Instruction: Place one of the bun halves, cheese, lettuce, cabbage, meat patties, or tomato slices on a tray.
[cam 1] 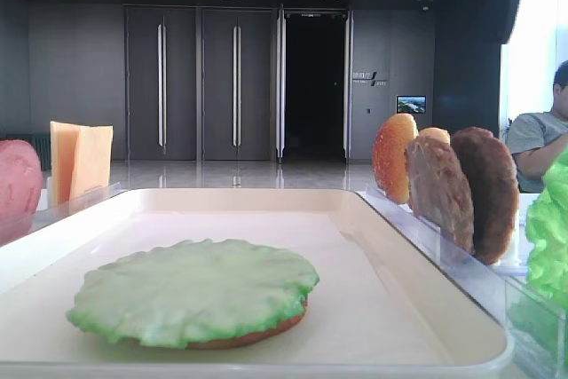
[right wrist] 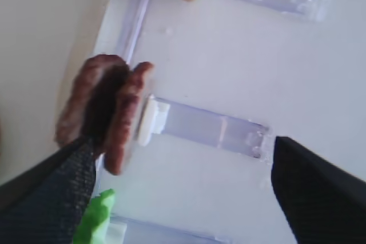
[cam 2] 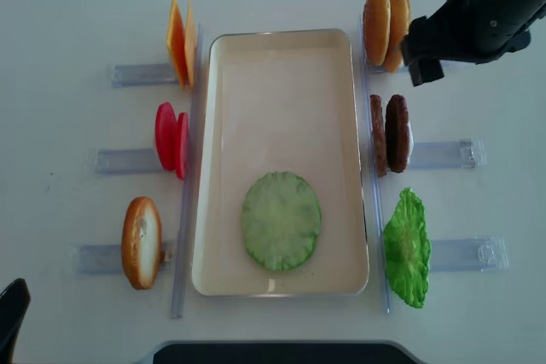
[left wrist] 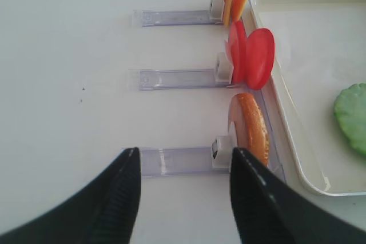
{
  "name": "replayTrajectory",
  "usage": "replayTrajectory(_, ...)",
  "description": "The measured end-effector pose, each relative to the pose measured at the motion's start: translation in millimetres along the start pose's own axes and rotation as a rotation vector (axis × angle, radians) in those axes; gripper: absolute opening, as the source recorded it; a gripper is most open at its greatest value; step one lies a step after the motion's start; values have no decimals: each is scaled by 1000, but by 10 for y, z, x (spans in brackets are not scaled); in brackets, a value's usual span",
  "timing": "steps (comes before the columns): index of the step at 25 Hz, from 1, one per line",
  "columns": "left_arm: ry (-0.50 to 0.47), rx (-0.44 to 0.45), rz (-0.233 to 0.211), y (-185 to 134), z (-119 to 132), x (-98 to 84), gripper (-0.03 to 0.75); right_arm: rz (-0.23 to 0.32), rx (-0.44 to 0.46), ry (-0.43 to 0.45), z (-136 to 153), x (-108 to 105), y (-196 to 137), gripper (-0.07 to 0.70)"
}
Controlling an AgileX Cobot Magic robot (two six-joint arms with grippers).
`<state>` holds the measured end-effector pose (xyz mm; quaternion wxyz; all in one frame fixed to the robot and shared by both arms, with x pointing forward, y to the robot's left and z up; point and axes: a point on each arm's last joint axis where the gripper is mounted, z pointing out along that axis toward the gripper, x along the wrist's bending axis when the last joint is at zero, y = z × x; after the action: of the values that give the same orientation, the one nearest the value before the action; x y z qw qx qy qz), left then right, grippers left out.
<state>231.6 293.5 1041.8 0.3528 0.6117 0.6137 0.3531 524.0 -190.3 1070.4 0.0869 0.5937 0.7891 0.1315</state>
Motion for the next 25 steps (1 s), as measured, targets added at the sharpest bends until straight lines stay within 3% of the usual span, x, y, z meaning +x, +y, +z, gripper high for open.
replayTrajectory(6,0,0,0,0,0,0,391,179,39,-66,-14,-581,-42,591)
replayTrajectory(10,0,0,0,0,0,0,391,261,45,-98,-31,-846,-85,591)
replayTrajectory(17,0,0,0,0,0,0,391,329,48,-135,-52,-1069,-138,591)
replayTrajectory(25,0,0,0,0,0,0,391,355,62,-172,-69,-1172,-178,591)
